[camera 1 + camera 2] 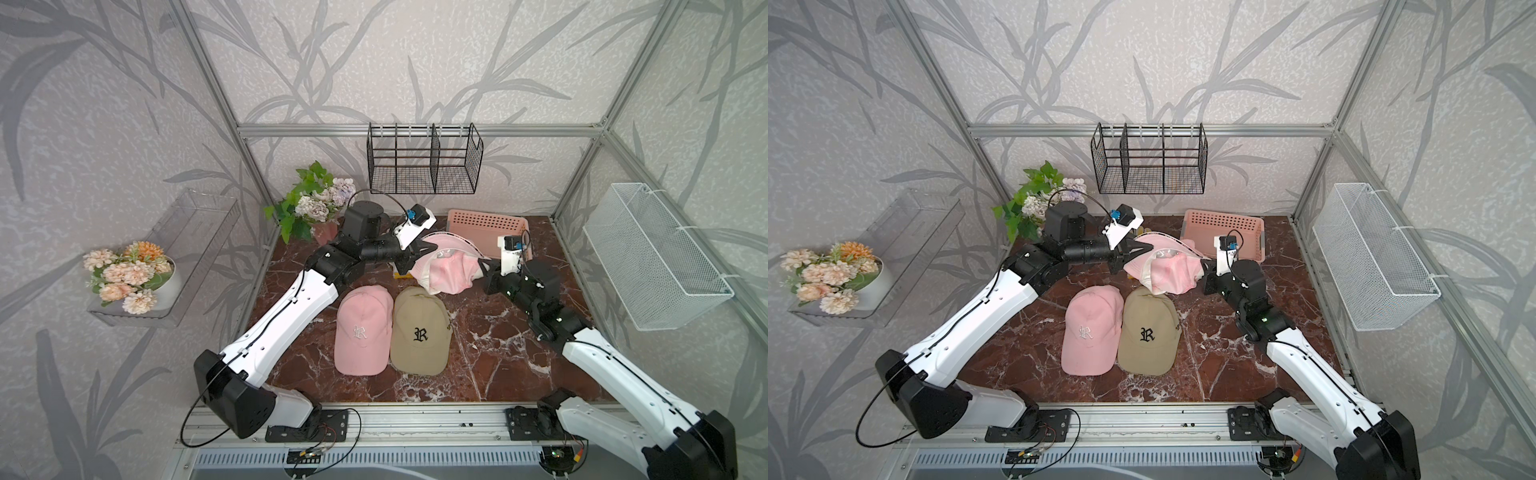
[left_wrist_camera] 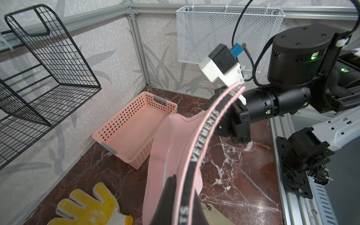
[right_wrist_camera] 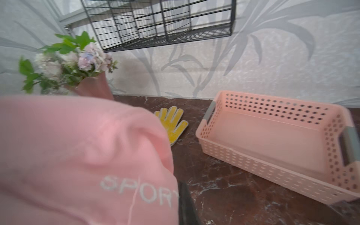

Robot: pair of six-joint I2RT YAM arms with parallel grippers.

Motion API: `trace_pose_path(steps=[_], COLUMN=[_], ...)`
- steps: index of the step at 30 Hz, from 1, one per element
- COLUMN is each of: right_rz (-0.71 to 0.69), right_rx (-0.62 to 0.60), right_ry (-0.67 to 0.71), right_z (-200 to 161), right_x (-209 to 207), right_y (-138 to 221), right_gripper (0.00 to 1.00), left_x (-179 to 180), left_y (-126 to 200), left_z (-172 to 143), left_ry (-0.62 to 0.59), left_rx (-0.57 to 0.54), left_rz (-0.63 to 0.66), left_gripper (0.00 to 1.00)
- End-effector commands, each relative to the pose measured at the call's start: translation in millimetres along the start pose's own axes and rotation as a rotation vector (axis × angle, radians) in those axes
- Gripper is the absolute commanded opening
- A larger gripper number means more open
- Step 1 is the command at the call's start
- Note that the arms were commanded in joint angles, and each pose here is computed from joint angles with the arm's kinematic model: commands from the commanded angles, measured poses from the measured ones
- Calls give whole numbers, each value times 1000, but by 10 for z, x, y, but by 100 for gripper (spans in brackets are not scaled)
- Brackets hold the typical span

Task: Turn the baseball cap inside out
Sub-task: Turn over the baseball cap.

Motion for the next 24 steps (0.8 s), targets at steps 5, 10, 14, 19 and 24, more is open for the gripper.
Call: trace_pose_path(steps=[5,10,14,19,24], right_rz=[-331,-351,-351,-357,-347], right_rx=[198,249,283,332,428], right_ry=[-18,-55,-86,-125,-145], right_z=[-376,-497,-563,-619,-664], right_x=[-278,-328,-384,-421,-417], right_y=[-270,-400,-469,-510,-561], right_gripper=[11,18,22,23,22], left_x=[-136,-116,-54,22,107], left_y=[187,195,183,198,216], left_z=[374,389,375,391,402], left_ry=[12,25,50,81,137], left_rx=[-129,-143,-146,-181,-262], left_rz=[-104,-98,-70,-29,53], left_gripper=[0,0,0,0,0])
Point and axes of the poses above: each gripper's point midway between its finger pads, its own y axis back along the fingers, its own x axis along the line the jaws close on, z = x × y, the point moved 10 cm from there along y, back along the fingers, and after that the axes turned 7 degrees about y, right-handed, at the moved point
